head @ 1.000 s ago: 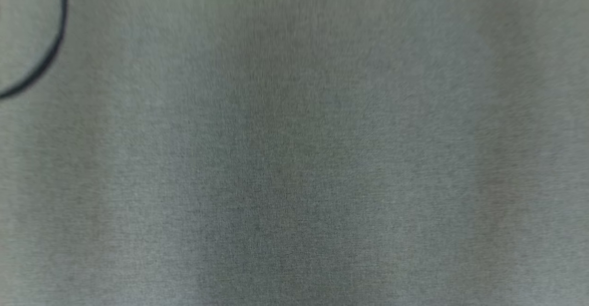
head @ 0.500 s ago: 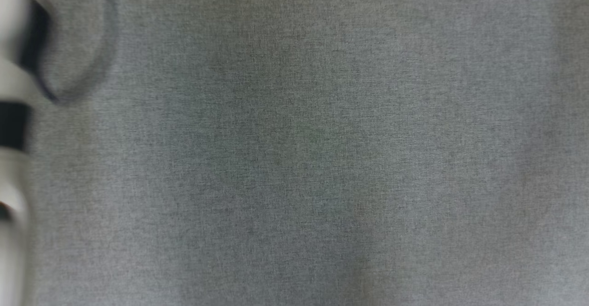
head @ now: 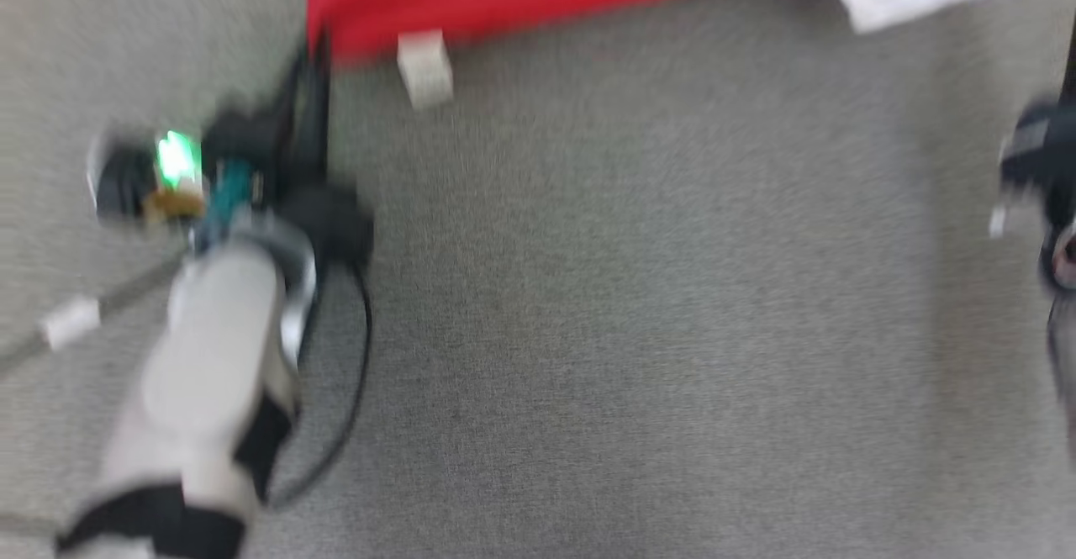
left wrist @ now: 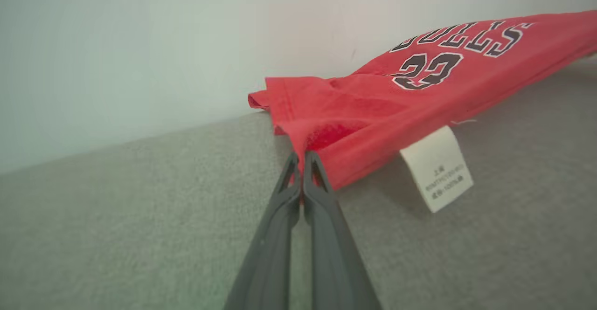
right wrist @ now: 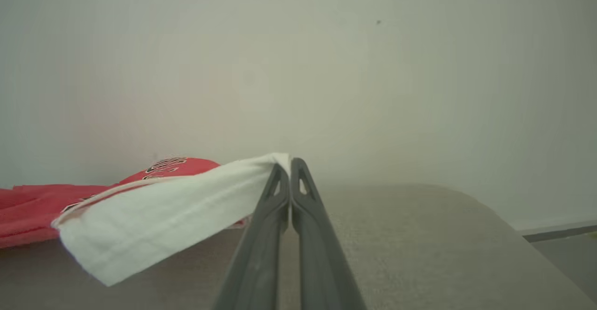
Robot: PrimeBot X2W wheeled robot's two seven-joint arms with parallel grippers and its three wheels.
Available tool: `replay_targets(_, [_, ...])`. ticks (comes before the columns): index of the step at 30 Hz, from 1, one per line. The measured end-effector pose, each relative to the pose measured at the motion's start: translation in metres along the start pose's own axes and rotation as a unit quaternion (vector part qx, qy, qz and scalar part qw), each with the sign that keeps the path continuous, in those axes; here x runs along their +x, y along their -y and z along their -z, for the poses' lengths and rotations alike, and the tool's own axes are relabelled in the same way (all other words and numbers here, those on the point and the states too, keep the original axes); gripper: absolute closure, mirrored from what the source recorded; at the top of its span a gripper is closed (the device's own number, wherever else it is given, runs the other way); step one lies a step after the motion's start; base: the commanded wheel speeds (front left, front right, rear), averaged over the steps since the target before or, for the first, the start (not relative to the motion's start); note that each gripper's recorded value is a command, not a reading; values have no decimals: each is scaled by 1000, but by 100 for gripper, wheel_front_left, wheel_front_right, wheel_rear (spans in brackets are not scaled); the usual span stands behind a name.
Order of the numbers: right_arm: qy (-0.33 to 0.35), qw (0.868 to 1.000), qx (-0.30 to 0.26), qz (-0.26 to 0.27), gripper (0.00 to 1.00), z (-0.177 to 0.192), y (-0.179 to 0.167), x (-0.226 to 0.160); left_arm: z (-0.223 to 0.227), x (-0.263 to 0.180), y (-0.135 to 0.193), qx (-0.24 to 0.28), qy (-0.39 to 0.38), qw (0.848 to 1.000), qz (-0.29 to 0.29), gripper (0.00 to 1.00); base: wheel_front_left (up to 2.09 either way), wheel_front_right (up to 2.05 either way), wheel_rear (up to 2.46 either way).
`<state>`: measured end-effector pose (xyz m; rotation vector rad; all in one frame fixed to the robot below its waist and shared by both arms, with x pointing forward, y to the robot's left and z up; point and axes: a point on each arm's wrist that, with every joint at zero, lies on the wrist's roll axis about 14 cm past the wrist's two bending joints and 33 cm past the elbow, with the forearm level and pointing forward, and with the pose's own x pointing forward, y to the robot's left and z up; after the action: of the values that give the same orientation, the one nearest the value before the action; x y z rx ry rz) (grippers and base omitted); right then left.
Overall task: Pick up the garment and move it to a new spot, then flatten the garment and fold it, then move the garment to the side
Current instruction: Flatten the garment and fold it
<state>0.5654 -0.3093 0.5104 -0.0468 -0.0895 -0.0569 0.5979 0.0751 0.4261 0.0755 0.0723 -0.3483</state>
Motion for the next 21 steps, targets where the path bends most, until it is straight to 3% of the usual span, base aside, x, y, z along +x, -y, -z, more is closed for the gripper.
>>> replay_targets(9, [-65,997,30,32,100,24,10,-107,31,-100,1,-73,-61,994,-59,100,0,0,0])
replay_targets(21, [-117,991,40,48,100,41,9,-212,45,-202,4,-111,-91,983,-115,100,0,0,0])
